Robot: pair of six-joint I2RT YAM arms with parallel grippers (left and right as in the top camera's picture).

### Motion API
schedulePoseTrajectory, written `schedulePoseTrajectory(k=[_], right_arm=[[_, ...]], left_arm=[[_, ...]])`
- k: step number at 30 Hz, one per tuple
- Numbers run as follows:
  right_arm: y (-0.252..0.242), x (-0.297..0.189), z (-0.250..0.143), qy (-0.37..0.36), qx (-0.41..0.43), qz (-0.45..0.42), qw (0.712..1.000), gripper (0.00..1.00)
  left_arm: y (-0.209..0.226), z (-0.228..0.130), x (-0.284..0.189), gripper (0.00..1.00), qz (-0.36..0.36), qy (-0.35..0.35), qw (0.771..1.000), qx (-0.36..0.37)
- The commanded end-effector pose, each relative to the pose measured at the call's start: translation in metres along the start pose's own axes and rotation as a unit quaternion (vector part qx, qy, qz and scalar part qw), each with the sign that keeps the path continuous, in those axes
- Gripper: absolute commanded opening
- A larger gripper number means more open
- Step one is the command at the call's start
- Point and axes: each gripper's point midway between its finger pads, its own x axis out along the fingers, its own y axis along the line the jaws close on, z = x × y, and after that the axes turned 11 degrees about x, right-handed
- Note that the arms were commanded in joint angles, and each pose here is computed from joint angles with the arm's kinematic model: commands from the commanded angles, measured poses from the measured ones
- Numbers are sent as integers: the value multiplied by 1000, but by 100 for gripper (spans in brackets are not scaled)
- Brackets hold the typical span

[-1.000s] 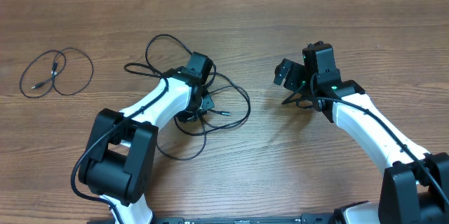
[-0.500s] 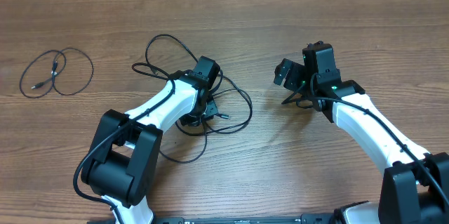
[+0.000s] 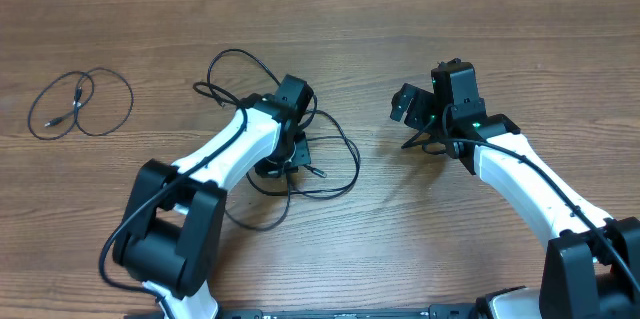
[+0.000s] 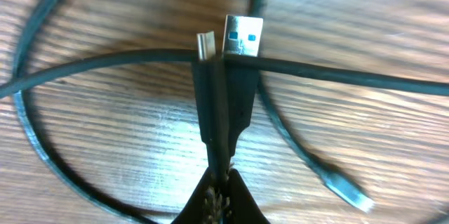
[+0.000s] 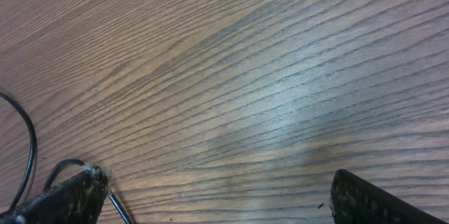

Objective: Untangle cables
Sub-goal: 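Lift the left gripper up and left, raising the cable with its plug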

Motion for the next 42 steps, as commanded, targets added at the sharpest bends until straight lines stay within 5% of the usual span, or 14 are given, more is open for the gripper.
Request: schedulePoseTrajectory(k=[1, 13, 29, 42], right_arm=[[1, 0, 2, -6, 0, 0, 1000, 100], [1, 0, 2, -6, 0, 0, 1000, 100], [1, 0, 2, -6, 0, 0, 1000, 100], [1, 0, 2, -5, 0, 0, 1000, 100]], left_arm=[[-14, 27, -59, 4, -43, -82, 995, 31], [-22, 42, -198, 4, -110, -281, 950, 85], [-12, 12, -362, 4, -140, -527, 821, 170], [-3, 8, -337, 4, -114, -487, 850, 168]])
